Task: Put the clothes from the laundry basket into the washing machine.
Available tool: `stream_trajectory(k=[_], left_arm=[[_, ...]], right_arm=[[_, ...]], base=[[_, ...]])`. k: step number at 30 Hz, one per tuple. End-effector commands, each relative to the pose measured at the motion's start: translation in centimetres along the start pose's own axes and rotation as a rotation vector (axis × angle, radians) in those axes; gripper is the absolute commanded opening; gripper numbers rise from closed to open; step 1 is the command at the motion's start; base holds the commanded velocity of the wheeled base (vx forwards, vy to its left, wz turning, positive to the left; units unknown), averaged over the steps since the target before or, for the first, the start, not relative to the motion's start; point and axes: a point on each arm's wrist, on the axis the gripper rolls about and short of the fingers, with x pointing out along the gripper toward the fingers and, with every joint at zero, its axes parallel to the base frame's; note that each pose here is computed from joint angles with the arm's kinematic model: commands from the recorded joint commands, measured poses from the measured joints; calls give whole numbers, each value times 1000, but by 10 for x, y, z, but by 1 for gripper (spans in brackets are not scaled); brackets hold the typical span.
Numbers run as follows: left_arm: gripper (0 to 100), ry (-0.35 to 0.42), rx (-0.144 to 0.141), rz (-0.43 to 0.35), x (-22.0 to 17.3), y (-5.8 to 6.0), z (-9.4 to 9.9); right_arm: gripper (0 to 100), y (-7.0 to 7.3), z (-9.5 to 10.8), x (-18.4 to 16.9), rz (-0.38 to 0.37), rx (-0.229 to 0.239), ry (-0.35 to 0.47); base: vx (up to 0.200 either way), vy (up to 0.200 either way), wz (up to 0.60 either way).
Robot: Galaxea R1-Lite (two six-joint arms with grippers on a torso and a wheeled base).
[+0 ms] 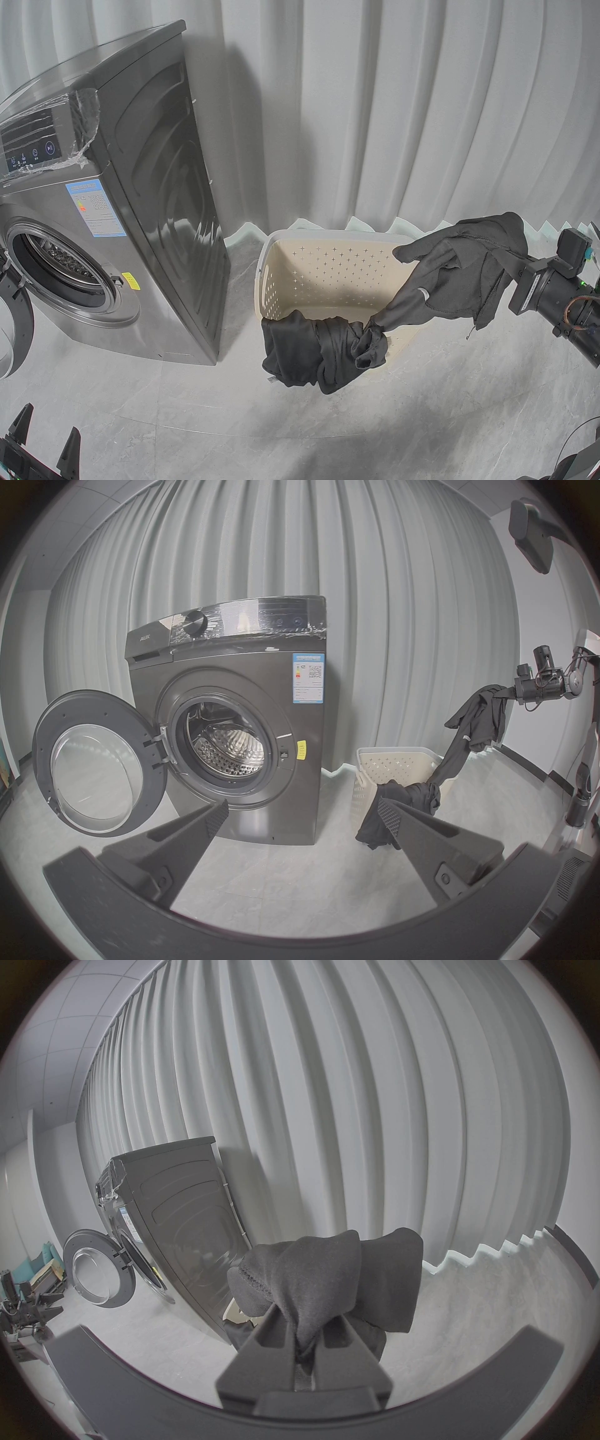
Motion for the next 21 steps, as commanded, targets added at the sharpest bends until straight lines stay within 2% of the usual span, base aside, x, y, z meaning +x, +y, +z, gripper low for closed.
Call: stream_trajectory(k=[1,21], left_arm=[[100,1,0,0,0,0,-5],[100,0,-5,-2,0,0,-5]], right_arm=[[0,1,-2,2,6,0,9],[0,3,0,5,19,8,-2]], base=[[0,200,0],[0,200,0]])
